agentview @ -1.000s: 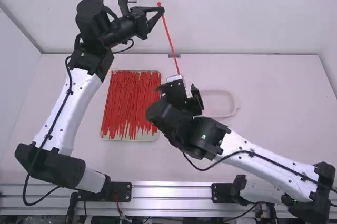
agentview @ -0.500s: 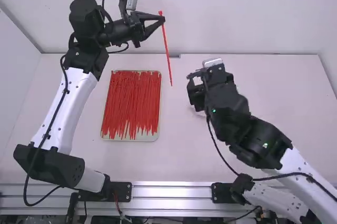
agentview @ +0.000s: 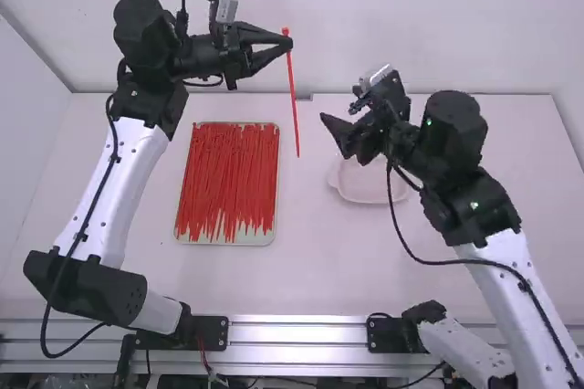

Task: Fasten the cable tie

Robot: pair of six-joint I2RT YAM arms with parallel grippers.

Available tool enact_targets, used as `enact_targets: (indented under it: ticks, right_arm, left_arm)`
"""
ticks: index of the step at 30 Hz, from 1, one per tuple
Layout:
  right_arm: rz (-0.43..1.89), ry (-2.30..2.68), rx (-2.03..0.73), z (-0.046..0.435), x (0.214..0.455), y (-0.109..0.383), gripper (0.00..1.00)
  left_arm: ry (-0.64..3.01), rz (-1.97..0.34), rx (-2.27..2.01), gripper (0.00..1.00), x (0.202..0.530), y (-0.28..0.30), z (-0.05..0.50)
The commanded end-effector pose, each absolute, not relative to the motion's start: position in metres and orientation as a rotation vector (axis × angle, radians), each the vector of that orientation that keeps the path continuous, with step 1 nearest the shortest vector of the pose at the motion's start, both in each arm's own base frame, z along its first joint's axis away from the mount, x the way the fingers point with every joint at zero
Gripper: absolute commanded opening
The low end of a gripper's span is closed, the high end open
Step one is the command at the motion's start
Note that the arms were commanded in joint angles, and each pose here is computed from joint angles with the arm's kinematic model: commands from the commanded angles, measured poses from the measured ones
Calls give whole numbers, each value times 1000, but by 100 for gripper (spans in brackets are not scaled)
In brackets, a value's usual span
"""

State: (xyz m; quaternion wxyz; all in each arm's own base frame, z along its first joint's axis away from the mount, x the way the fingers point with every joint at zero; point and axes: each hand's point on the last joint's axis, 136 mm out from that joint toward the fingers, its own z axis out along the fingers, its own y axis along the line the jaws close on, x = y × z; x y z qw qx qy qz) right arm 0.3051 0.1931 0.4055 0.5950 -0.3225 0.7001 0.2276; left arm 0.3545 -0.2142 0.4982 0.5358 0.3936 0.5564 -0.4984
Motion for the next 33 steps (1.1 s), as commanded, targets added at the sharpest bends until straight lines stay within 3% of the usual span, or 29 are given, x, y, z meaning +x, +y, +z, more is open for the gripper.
enact_targets:
  ticks: [1,14,20,21,23,25,33]
  right_arm:
    - [763,1500,-927,420,283,214,73]
    - [1158,1338,-1079,420,291,236,73]
    - [1202,1318,-1124,410,291,258,65]
    - [1203,1315,-1126,410,291,259,60]
    - [1208,1319,-1128,408,291,260,26]
    - [1211,1329,-1123,407,292,259,2]
    - [1223,1379,-1071,406,300,250,0]
  left_arm:
    - [1292,-1243,1011,2,336,-221,504]
    - [1243,-1237,1031,2,331,-223,514]
    - [1214,-1251,1061,2,323,-233,516]
    - [1209,-1250,1062,2,322,-233,517]
    - [1200,-1254,1061,2,321,-232,521]
    - [1189,-1254,1062,2,320,-232,524]
    - [1190,-1252,1058,2,320,-232,524]
